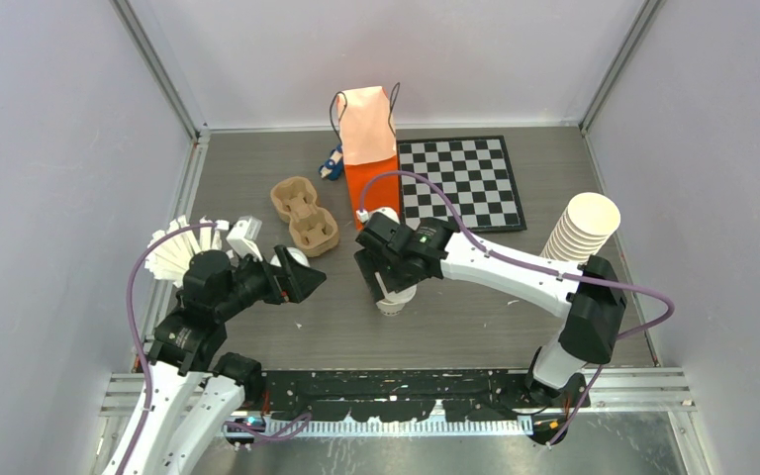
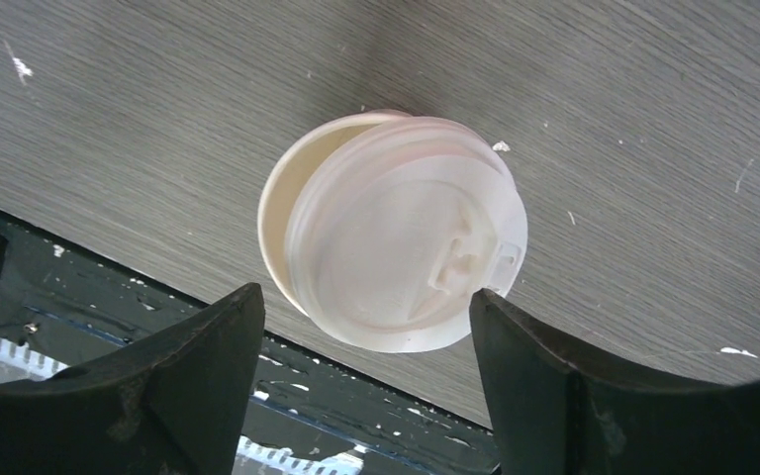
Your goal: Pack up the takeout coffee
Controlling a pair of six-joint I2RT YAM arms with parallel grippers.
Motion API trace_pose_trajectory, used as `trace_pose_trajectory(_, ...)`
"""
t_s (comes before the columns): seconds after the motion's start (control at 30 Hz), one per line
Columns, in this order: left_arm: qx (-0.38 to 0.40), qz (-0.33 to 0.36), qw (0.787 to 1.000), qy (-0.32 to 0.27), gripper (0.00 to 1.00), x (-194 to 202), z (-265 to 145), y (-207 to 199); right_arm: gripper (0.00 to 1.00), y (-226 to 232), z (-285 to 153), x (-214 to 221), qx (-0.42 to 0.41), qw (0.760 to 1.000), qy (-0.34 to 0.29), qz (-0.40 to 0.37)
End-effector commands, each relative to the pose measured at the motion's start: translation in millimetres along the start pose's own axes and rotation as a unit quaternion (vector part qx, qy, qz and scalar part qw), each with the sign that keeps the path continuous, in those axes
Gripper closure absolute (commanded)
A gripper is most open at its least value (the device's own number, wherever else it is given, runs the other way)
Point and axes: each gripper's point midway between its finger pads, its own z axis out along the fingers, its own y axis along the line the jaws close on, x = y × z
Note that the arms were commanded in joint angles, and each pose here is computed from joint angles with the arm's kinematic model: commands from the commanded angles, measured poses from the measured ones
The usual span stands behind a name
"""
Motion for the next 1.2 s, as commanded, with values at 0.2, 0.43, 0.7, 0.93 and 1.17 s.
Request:
trace_pose_trajectory(0.2,0.011,0.000,1.000,0.005,0.10,-0.3,3.7,-2.7,0.30,27.6,-15.3,-17.4,-0.083,0.996,-0.038,0.007)
trace_pose_trajectory(0.43,0.019,-0.009,0.999,0.027,0.14,4.1,12.3,-3.7,0.34,34.4,-16.8,-18.8,-0.101,0.994,-0.037,0.007)
trace_pose_trajectory(0.7,0.031,-0.032,0.998,0.043,0.18,7.2,25.4,-4.6,0.37,44.1,-17.9,-17.5,-0.131,0.991,-0.038,0.001)
trace_pose_trajectory(0.93,0.037,-0.052,0.996,0.060,0.22,12.0,35.4,-3.7,0.37,52.7,-17.4,-18.4,-0.156,0.987,-0.044,-0.006)
trace_pose_trajectory(1.17,0.033,-0.050,0.996,0.059,0.23,13.3,38.2,-0.1,0.37,50.3,-30.2,-27.7,-0.156,0.985,-0.067,-0.010)
